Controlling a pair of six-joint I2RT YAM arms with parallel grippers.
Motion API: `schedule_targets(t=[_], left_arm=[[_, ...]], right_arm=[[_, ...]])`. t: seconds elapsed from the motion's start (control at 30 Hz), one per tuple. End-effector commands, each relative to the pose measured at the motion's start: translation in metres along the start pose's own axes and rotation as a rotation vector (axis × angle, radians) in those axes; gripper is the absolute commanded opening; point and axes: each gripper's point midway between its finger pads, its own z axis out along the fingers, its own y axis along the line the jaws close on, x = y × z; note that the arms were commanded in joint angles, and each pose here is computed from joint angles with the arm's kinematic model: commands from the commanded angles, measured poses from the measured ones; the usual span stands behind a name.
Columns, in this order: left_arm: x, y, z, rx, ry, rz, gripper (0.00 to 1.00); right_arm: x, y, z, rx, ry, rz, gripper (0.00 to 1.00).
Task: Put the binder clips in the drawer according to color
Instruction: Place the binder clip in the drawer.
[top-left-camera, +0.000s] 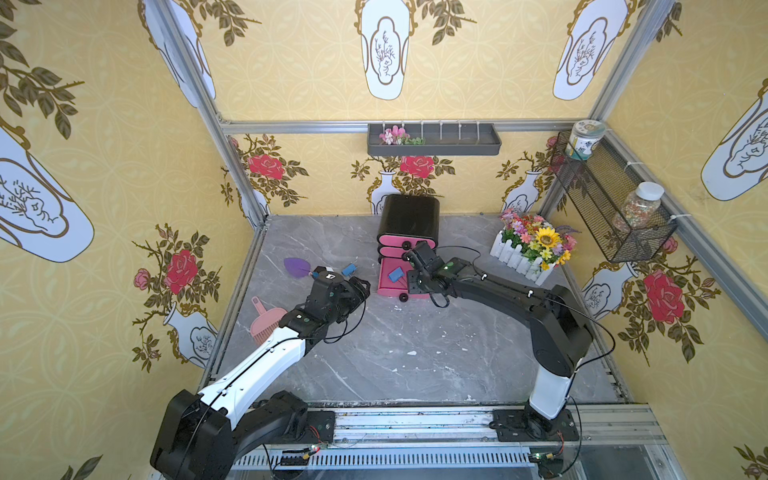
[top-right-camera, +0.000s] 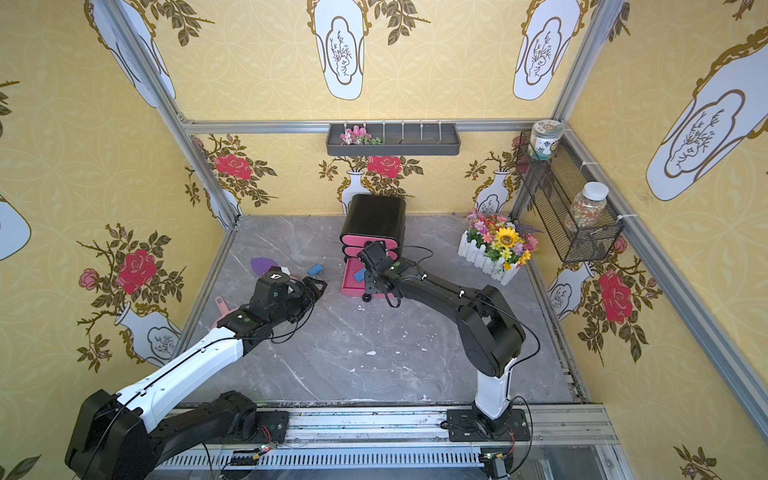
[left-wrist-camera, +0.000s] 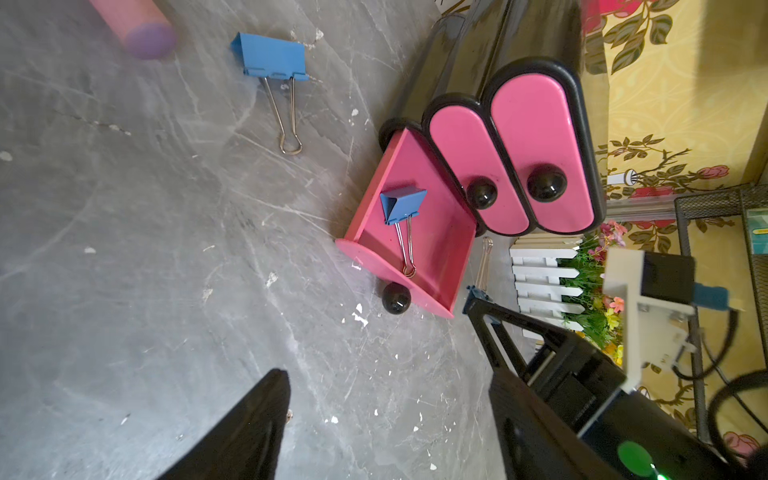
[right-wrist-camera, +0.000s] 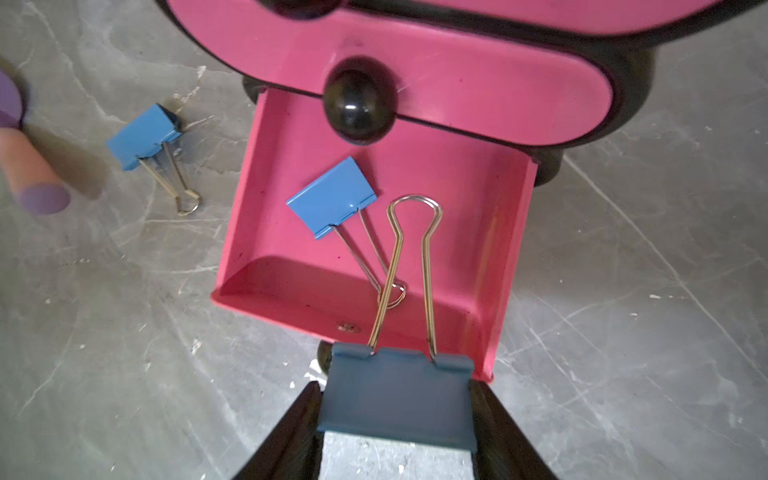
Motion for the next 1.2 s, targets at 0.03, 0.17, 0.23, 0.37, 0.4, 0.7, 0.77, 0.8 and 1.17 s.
schedule_targets(t=[0.03,0.17,0.23,0.37,0.4,0.7,0.77,0.8,1.17], left_arm=[[-0.010,-0.005,0.003,0.030,0.000,0.004,0.81],[-0.018,0.001,0.007,0.025,-0.005,-0.016,0.81],[-0.020,0.004,0.009,0.023,-0.003,-0.026,0.81],[-0.027,0.014,0.015,0.002,-0.004,-0.047,0.81],[-0.029,0.015,0.018,-0.002,-0.004,-0.046,0.81],[-0.048,0.027,0.039,-0.091,-0.034,-0.031,0.80],[-0.053,0.028,0.044,-0.108,-0.037,-0.026,0.80],[-0.054,0.027,0.047,-0.116,-0.037,-0.023,0.80],[-0.078,0.029,0.087,-0.242,-0.020,0.020,0.79]], right_arm=[[-0.010,0.006,0.015,-0.039,-0.005,0.003,0.52],[-0.012,0.008,0.030,-0.034,0.011,0.005,0.53],[-0.016,0.007,0.035,-0.033,0.008,0.012,0.53],[-0.022,0.006,0.042,-0.034,0.007,0.031,0.54],[-0.023,0.006,0.044,-0.035,0.006,0.034,0.54],[-0.025,0.007,0.049,-0.033,0.006,0.031,0.67],[-0.026,0.007,0.048,-0.035,0.004,0.029,0.72],[-0.026,0.008,0.047,-0.037,0.003,0.027,0.74],[-0.036,0.020,-0.001,-0.087,-0.095,-0.034,0.88]])
